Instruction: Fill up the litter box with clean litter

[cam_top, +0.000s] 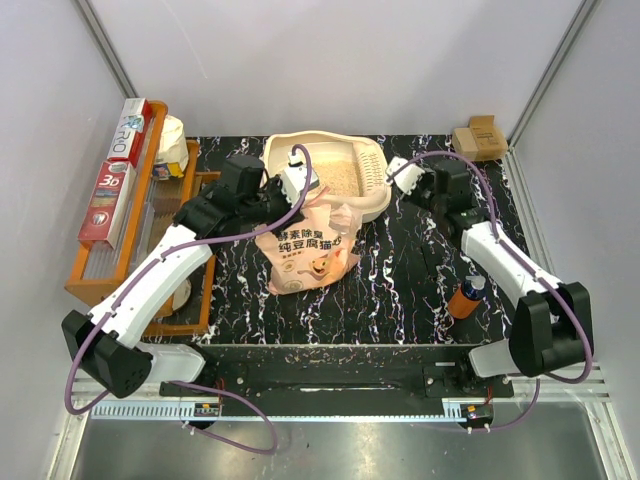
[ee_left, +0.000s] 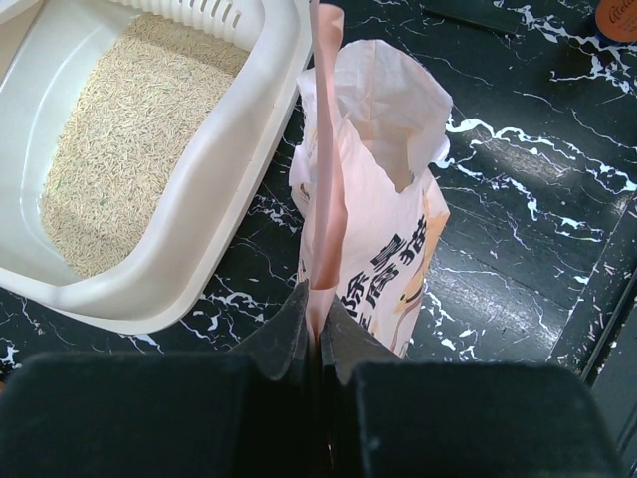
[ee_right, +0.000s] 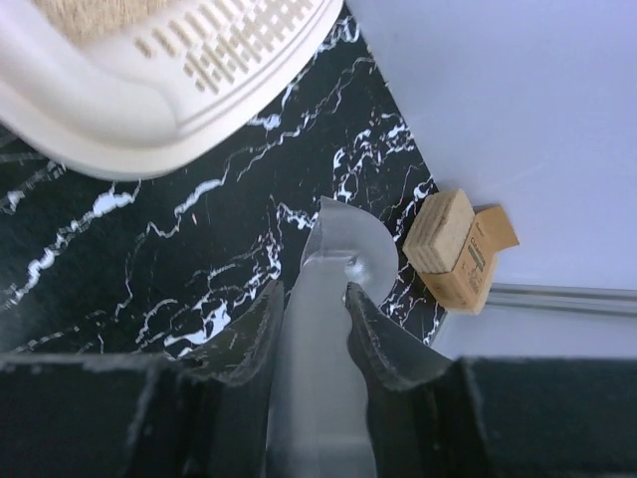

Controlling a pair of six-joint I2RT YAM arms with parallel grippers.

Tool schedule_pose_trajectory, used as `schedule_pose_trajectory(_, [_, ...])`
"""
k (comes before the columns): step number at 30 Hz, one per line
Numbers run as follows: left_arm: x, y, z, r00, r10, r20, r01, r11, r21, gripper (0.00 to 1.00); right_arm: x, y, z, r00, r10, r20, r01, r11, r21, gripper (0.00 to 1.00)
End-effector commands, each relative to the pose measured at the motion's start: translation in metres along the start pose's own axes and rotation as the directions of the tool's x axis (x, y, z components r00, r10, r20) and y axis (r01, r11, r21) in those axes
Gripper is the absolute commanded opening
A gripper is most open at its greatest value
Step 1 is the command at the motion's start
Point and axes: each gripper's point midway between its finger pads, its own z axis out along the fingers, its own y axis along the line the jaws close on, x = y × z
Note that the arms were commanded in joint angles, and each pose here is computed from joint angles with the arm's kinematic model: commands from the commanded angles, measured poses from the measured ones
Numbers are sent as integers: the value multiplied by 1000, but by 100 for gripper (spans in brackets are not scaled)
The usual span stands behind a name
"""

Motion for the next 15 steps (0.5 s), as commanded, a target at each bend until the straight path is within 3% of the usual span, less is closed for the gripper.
schedule_pose_trajectory(1, [-63, 4, -22, 968, 75, 239, -67, 997, -40, 1, -11, -27, 8, 976, -209, 55, 199, 968, 154, 4])
schedule_pose_trajectory(7, [-64, 4, -23, 967, 73, 242, -65, 997, -40, 1, 19, 18, 23, 957, -286, 47, 284, 958, 40, 18])
schedule_pose_trajectory(15, [-65, 3, -21, 967, 65, 245, -59, 998, -31, 1, 47, 75, 9, 987, -158, -13, 152, 964, -217, 33])
